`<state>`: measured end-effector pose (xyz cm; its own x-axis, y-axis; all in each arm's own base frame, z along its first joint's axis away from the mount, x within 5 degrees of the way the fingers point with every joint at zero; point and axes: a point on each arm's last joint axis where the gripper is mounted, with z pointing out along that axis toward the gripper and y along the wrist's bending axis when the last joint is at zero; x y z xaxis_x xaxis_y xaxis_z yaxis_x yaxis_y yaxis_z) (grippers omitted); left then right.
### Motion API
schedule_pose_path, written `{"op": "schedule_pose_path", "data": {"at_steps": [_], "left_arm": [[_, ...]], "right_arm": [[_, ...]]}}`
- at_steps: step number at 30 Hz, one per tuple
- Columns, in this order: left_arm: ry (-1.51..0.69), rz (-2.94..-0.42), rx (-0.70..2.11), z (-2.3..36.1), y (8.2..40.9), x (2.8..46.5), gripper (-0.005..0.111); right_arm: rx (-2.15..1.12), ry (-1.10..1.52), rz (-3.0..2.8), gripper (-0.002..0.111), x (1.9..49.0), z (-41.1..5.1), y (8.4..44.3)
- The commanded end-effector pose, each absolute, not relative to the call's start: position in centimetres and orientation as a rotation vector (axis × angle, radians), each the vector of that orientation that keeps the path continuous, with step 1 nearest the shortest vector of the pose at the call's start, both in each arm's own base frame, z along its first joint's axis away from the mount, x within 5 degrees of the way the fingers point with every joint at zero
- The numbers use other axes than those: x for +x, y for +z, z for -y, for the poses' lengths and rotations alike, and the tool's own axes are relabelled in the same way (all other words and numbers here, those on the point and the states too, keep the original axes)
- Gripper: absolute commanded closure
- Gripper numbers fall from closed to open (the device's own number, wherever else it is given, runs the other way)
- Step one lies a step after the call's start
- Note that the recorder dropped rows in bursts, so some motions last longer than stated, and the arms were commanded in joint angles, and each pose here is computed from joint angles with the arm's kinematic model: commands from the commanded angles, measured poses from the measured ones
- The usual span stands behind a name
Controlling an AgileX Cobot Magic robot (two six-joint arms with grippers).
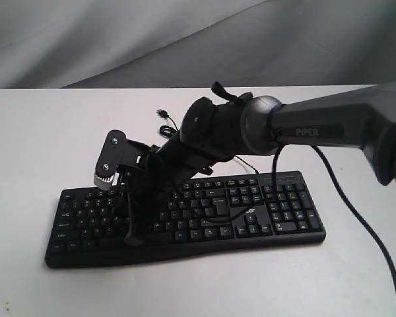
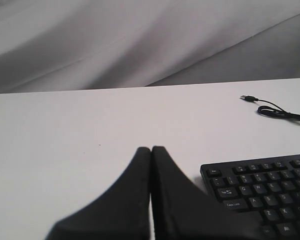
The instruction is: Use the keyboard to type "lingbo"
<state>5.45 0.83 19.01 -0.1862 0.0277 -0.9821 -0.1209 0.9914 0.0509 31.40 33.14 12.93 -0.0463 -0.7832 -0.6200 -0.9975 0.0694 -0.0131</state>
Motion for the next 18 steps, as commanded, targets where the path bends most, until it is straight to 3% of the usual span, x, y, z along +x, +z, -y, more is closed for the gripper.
{"op": "schedule_pose_path", "data": {"at_steps": [1,18], "left_arm": [[0.132,-1.744,-0.071,-0.82,18.97,5.45,0.106],[0.132,-1.744,-0.071,-0.82,18.97,5.45,0.106]], "right_arm": [[-1.778,0.605,-1.893,0.108,31.44,-33.21,12.22],[-1.760,0.580,-1.888,0.108,31.76,-33.29,12.17]]}}
